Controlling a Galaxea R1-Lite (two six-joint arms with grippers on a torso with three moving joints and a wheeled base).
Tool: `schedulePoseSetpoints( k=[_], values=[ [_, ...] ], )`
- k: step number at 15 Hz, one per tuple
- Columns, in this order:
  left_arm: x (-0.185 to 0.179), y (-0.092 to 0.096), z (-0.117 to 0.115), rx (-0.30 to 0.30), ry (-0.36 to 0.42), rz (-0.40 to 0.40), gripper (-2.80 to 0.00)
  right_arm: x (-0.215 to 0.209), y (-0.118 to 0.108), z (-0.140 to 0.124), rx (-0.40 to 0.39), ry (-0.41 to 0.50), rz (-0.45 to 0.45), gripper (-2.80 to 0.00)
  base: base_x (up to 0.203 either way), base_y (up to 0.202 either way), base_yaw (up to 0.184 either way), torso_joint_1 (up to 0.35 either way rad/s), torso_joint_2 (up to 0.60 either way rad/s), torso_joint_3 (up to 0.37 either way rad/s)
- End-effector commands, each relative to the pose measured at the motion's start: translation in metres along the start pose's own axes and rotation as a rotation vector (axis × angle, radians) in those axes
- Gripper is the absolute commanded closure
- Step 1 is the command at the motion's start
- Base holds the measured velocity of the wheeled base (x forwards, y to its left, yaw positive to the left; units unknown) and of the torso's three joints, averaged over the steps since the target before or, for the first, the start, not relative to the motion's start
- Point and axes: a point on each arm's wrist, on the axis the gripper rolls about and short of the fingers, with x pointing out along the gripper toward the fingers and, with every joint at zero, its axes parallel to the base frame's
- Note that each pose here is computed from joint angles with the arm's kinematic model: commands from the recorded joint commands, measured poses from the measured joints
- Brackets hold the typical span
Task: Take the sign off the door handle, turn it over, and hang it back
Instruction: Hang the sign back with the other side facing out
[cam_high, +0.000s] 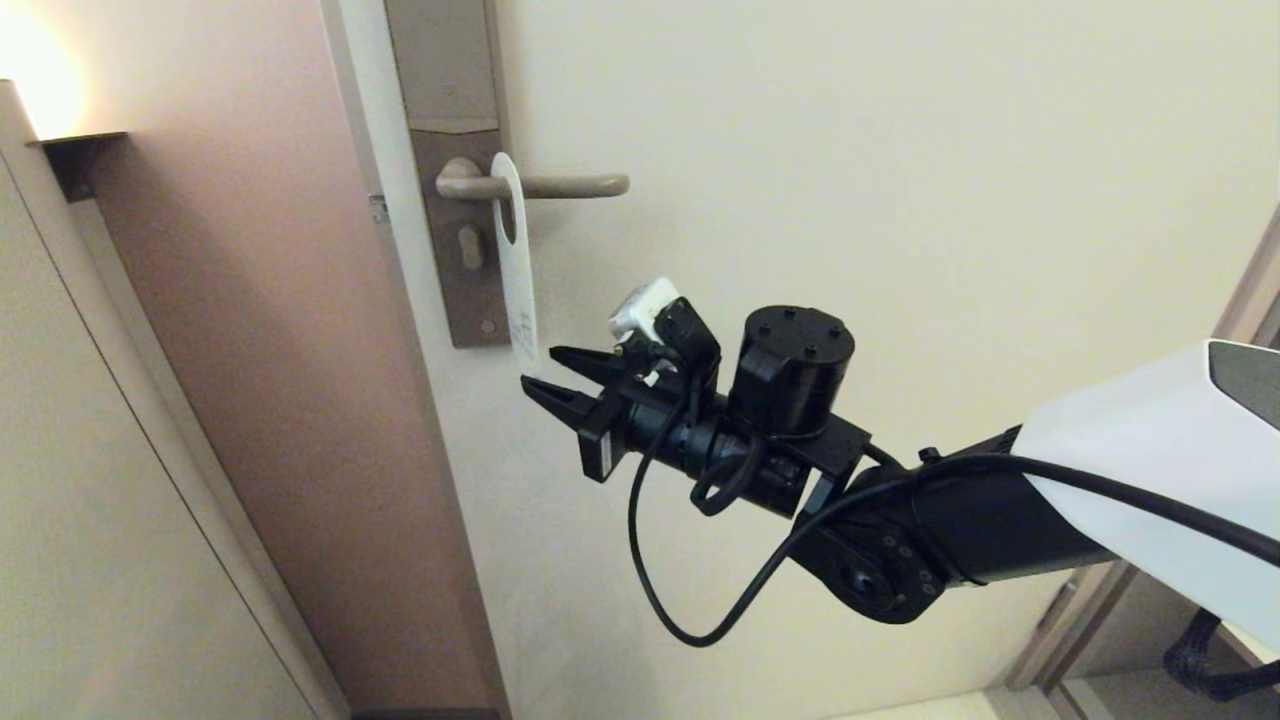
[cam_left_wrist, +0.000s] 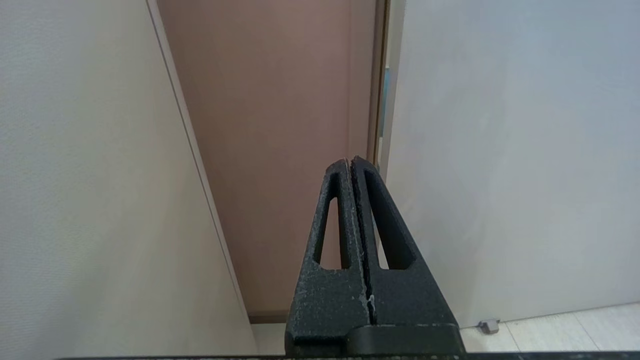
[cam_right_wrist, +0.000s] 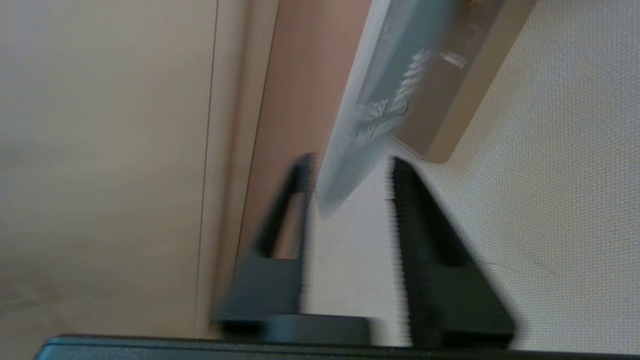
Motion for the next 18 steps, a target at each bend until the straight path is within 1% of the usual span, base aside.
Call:
schedulePoseSetpoints(
  k=[1,7,11,12,15,18],
  values=[
    [0.000,0.000,0.000,0.000,-0.001,0.001,0.00,0.000,0.001,-0.001,-0.002,-0.004,0.005,-2.80,0.000,0.000,0.000,0.000,0.00,0.000],
    [0.000,0.000,0.000,0.000,-0.001,0.001,0.00,-0.001,0.001,-0.003,0.001,-0.001,0.007,-2.80,0.000,0.000,0.000,0.000,0.00,0.000],
    [0.000,0.000,0.000,0.000,-0.001,0.000,0.00,-0.006,-0.001,0.011,0.006,-0.029,0.003,-2.80,0.000,0.000,0.000,0.000,0.00,0.000],
    [0.000,0.000,0.000,0.000,-0.001,0.001,0.00,-0.008,-0.001,0.014,0.012,-0.030,0.002,-2.80,0.000,0.000,0.000,0.000,0.00,0.000],
    [0.000,0.000,0.000,0.000,-0.001,0.001,0.00,-0.020,-0.002,0.019,0.077,-0.022,-0.004,-2.80,0.000,0.000,0.000,0.000,0.00,0.000],
    [0.000,0.000,0.000,0.000,-0.001,0.001,0.00,-0.031,-0.003,0.021,0.095,-0.007,-0.014,-2.80,0.000,0.000,0.000,0.000,0.00,0.000]
  ],
)
